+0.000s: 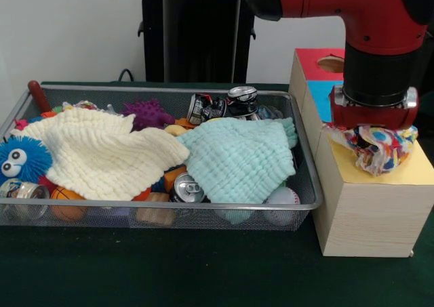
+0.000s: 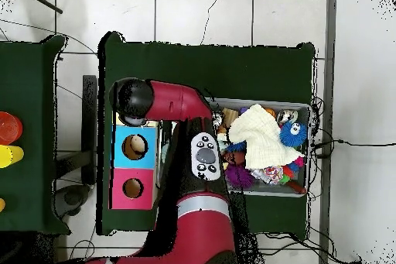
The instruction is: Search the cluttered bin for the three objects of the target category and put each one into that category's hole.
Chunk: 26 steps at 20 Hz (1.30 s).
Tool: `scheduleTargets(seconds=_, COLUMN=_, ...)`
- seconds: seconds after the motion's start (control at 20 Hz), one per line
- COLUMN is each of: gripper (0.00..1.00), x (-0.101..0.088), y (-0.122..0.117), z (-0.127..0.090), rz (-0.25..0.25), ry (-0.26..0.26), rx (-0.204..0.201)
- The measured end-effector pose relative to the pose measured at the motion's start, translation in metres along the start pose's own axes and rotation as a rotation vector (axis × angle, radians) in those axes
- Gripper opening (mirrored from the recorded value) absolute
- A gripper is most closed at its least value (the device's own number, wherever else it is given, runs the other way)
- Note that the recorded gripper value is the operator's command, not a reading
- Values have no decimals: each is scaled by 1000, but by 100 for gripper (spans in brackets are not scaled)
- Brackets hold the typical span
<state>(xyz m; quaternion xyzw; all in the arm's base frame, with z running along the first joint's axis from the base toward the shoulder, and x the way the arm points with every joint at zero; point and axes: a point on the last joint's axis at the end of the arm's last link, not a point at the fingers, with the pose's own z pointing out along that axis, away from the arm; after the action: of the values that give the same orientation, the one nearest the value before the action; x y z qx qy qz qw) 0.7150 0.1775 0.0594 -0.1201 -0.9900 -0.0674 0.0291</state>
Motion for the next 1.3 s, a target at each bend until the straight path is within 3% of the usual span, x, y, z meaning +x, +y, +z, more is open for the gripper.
scheduleTargets(seconds=0.55, gripper=0, x=1, y=3, z=22, rz=-5, ry=-24, rx=-13)
scheduleTargets(seconds=0.6, gripper=100, x=0, y=3, z=22, rz=-4, ry=-23, rx=-13)
scheduleTargets(seconds=1.3, gripper=100, x=0, y=8, z=22, rz=-19, ry=-27, rx=-23)
